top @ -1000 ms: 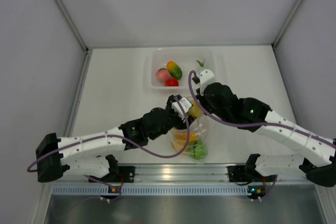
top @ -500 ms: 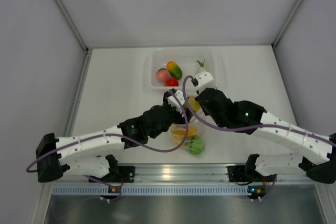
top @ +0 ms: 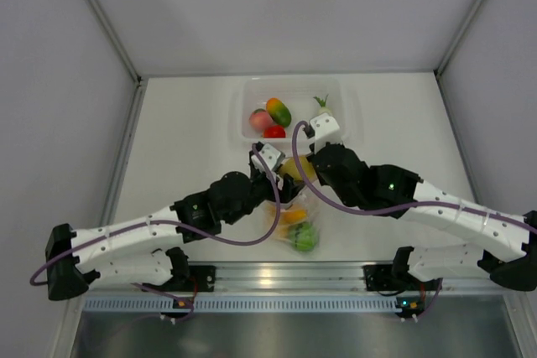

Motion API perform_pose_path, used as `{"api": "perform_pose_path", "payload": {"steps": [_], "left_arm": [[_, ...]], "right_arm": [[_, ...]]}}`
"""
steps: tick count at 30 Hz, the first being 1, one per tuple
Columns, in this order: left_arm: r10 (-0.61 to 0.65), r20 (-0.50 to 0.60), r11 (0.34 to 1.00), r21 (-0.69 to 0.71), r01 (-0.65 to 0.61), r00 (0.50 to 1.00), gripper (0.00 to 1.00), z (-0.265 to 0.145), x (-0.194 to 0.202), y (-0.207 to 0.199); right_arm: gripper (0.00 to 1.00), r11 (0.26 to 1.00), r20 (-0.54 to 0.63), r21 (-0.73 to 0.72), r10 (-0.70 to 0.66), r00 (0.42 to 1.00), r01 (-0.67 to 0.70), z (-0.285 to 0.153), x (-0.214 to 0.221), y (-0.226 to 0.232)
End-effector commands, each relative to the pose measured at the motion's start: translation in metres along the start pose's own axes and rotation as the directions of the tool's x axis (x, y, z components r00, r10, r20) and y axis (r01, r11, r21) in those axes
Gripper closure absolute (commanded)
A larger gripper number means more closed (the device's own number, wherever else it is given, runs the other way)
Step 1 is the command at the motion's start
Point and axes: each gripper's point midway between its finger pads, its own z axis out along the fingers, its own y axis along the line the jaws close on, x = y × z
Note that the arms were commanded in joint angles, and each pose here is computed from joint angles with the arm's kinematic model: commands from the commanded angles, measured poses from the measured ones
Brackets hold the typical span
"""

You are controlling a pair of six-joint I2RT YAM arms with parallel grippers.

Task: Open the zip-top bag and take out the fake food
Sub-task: Pick up the fake fruit from the zipper food storage bag.

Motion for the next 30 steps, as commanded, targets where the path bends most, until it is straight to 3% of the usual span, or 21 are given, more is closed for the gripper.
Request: {"api": "perform_pose_path", "payload": {"steps": [1, 9, 20, 30], "left_arm": [[-0.037, 0.047, 0.998, 0.052, 0.034, 0.998, 1.0, -0.015, -0.014, -0.005], [-0.074, 0.131, 0.99, 0.133, 0.056, 0.989, 1.0, -0.032, -0.025, -0.012], [-0.128, 0.217, 0.989, 0.107, 0.107, 0.968, 1.0, -0.036, -0.037, -0.004], [-0.158, 0.302, 0.978, 0.178, 0.107, 0.94, 1.0, -0.041, -0.051, -0.013]], "right_arm": [[1.0, 0.98, -0.019, 0.188, -0.061, 0.998, 0.064, -0.001, 0.007, -0.041], [1.0, 0.987, -0.016, 0.159, -0.032, 0.999, 0.035, 0.002, 0.009, -0.038], [1.0, 0.992, -0.028, 0.128, -0.005, 1.0, 0.009, 0.005, 0.017, -0.037], [1.0, 0.99, -0.008, 0.107, 0.092, 0.996, -0.09, 0.006, 0.02, -0.051]]}}
